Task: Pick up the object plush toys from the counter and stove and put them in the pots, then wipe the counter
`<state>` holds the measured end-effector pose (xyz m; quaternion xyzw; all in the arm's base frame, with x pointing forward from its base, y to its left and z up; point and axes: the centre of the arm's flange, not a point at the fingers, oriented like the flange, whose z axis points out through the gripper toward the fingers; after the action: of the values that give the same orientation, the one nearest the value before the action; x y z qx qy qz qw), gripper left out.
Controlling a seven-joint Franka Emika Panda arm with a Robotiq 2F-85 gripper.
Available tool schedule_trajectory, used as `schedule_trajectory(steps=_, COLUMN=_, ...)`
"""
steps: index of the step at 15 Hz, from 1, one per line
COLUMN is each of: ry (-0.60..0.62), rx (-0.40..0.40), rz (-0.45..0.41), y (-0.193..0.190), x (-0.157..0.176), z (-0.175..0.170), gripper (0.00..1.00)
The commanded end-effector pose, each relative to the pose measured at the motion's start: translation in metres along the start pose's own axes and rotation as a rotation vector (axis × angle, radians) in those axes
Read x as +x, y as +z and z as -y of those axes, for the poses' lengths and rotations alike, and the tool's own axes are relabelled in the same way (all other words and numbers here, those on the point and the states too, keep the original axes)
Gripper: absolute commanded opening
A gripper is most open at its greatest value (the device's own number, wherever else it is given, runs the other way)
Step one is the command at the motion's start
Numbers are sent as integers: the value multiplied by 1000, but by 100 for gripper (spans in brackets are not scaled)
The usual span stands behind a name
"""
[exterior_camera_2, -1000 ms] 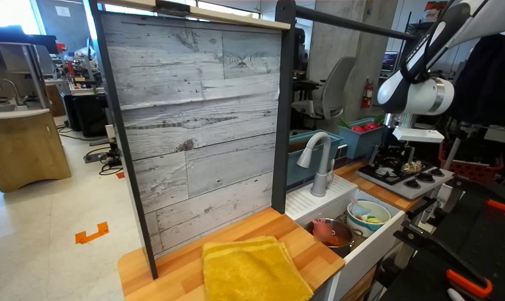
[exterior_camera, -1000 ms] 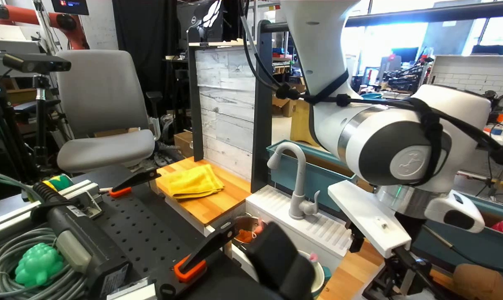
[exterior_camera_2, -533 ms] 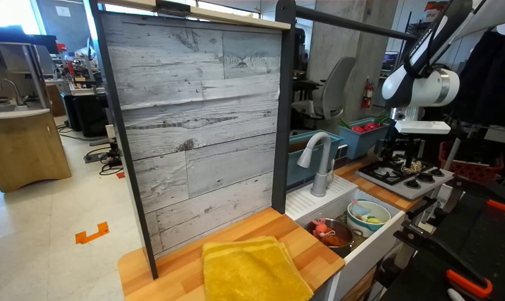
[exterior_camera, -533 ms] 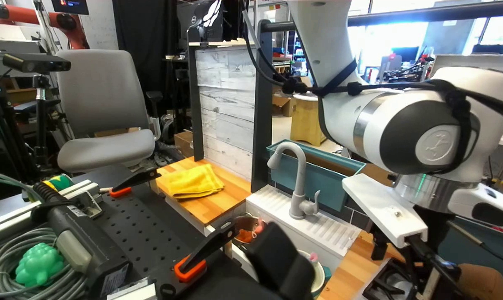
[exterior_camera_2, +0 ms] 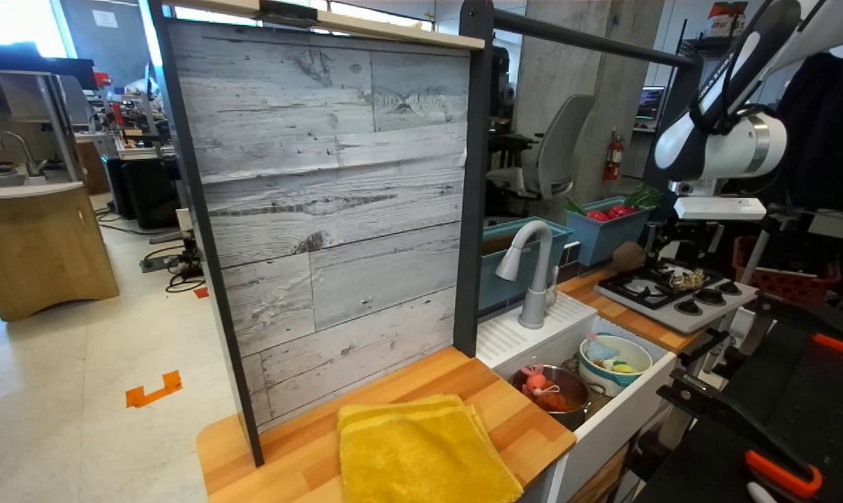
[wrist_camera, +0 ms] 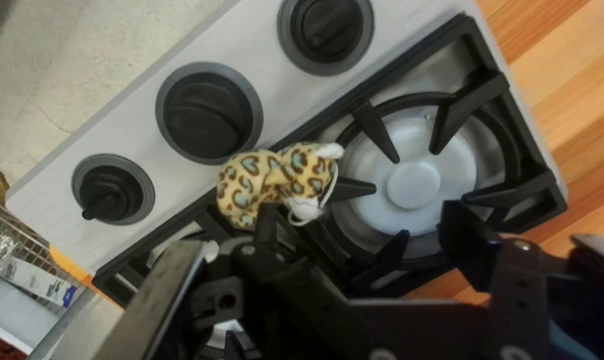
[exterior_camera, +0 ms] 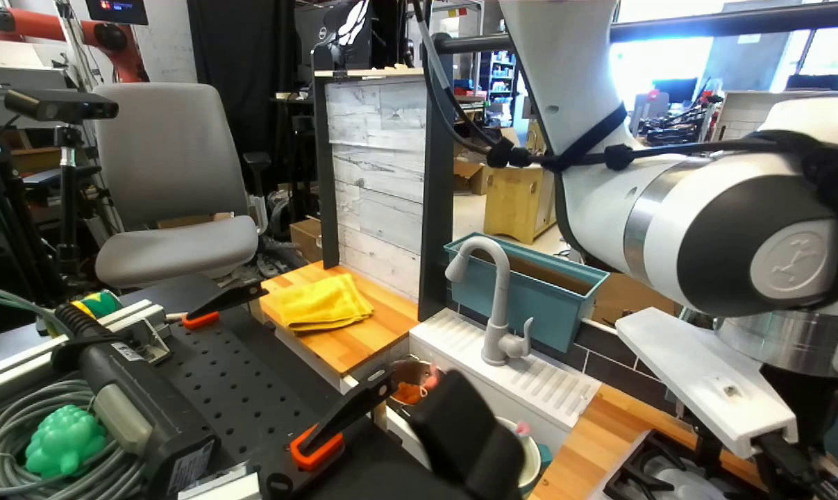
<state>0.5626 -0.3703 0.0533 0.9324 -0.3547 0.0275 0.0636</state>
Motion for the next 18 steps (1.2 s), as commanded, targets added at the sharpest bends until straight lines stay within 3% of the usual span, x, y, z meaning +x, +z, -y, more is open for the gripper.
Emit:
schedule_trajectory(steps=1, ry=1, rx=-49, rz=-66, y=24, x=7, z=-5, gripper=86)
schedule_trajectory(steps=4, ry=5, rx=-74, rz=-31, y=34, x=5, z=-21, gripper=81)
schedule_trajectory(steps=5, ry=3, rx=-79, rz=-20, y=37, x=4, z=-26, gripper=75)
schedule_trajectory(steps=6, ry=-1, rx=-81, rz=-11, y=39, x=2, z=-30, gripper=55)
schedule_trajectory(steps=8, ry=2, rx=-81, rz=-2, y=41, x=1, z=-35, gripper=49)
schedule_trajectory(steps=10, ry=-1, rx=-71, rz=-6, y=38, x=1, z=-34, gripper=35)
schedule_trajectory(steps=11, ry=-4, rx=-70, rz=-7, y=38, x=1, z=-33, gripper=76)
schedule_trajectory(steps=12, ry=-4, rx=-65, rz=-9, y=38, x=1, z=-32, gripper=72)
schedule_trajectory(steps=13, ry=-8, rx=-56, rz=-19, y=37, x=0, z=-31, gripper=22)
schedule_trajectory(steps=15, ry=-20, rx=-51, rz=-14, y=35, x=-1, z=-30, gripper=25)
schedule_trajectory(steps=18, ry=-53, rx=-10, rz=2, y=21, x=-4, z=-26, gripper=4)
